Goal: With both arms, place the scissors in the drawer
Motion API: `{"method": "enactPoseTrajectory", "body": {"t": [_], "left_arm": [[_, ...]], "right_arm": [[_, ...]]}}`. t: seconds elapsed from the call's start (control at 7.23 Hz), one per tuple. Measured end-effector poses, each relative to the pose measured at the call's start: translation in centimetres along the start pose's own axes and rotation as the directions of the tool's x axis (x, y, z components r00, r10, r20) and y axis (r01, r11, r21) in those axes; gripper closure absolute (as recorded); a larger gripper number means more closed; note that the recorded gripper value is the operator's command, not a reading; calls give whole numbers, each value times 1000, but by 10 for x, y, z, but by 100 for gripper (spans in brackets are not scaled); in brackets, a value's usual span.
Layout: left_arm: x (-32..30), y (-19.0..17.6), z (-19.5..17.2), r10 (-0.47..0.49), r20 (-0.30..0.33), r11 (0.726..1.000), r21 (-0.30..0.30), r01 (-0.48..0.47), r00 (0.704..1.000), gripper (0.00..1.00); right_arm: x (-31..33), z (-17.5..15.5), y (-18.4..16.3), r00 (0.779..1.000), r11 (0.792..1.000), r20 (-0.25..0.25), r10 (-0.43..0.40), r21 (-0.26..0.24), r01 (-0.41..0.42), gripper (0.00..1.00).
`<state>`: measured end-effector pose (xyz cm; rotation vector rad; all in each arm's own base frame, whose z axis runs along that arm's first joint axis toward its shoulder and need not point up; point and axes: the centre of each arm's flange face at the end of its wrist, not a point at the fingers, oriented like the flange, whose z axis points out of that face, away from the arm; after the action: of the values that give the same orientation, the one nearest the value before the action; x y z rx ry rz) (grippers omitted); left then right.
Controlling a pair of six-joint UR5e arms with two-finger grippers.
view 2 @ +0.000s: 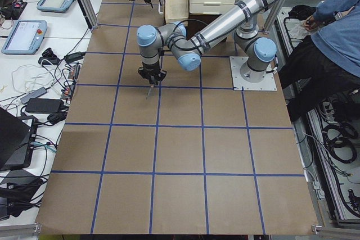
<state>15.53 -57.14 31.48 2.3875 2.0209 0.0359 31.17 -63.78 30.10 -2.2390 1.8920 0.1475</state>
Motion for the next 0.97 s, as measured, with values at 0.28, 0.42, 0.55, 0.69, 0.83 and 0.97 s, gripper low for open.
{"method": "enactPoseTrajectory", "body": {"t": [0.28,0.42,0.55,0.69,0.83,0.97], "left_arm": [[-3,-13,-30,7,-5,1000,10,-7,1000,100],[-6,-18,-40,9,-6,1000,17,-9,1000,100],[-9,-23,-46,13,-4,1000,19,-13,1000,100],[-11,-30,-50,19,-2,1000,18,-19,1000,100],[-13,-37,-53,20,0,1000,17,-20,1000,100],[-15,-45,-59,19,2,1000,16,-19,1000,100]], "right_arm": [[5,-4,2,1000,1000,-14,2,2,-2,40],[7,-5,3,1000,1000,-18,3,2,-3,40],[7,-6,4,1000,1000,-21,4,3,-4,40],[7,-8,4,1000,1000,-24,6,3,-6,39],[6,-13,5,999,1000,-32,10,4,-10,39],[3,-24,5,999,1000,-49,17,5,-17,36]]}}
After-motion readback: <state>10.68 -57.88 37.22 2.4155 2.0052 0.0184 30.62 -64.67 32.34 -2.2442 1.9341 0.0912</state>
